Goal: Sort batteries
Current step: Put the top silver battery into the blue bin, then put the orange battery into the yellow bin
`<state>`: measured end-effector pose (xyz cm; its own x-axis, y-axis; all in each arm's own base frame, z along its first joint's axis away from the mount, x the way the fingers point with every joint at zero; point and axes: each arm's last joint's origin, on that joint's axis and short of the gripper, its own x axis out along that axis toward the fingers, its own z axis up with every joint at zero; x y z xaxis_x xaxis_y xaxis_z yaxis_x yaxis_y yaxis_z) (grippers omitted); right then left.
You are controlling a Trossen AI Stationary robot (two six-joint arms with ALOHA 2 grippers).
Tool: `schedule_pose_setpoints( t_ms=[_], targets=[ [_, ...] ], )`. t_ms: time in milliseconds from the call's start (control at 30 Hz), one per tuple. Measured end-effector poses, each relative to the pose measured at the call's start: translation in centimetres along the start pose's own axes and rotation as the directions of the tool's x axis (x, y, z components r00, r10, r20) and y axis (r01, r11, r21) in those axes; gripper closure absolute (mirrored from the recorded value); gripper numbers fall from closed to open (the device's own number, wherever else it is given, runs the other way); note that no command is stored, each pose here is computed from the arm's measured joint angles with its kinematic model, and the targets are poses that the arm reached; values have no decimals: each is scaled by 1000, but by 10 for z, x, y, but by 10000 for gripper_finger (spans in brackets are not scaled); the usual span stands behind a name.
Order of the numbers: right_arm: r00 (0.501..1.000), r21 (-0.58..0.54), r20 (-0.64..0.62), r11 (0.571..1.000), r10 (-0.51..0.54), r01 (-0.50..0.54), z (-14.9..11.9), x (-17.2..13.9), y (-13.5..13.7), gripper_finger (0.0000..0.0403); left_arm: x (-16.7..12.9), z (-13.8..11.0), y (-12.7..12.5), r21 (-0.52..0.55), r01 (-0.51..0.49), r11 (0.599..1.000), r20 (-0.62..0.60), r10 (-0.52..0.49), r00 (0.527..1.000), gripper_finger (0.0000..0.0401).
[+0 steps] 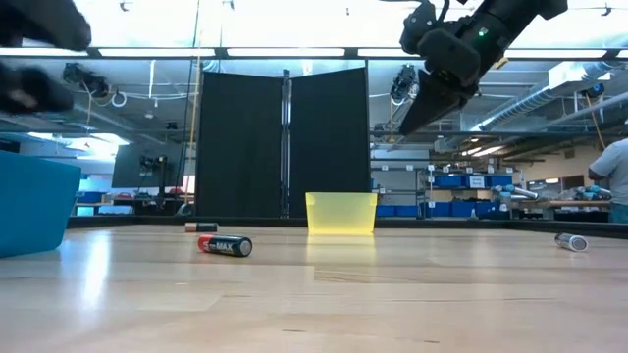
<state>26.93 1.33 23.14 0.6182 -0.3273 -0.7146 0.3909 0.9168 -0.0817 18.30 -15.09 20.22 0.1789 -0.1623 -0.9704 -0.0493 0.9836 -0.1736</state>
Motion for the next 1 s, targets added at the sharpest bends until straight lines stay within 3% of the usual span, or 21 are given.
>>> schedule_pose_setpoints(
  t_ms=[267,567,833,1000],
  targets=[
    [1000,1,3,1000,2,-2,0,0,0,391,34,-21,21,-162,-67,984,-35,62,997,359],
    [1000,4,3,1000,5,-5,0,0,1,390,47,-27,28,-178,-59,982,-11,58,998,359],
    [993,-11,18,993,120,-120,3,-2,8,372,36,-18,19,-167,-19,986,3,19,1000,266],
    [979,-32,99,984,177,-174,7,-7,21,358,24,-10,10,-94,-17,995,69,24,997,255]
  ],
)
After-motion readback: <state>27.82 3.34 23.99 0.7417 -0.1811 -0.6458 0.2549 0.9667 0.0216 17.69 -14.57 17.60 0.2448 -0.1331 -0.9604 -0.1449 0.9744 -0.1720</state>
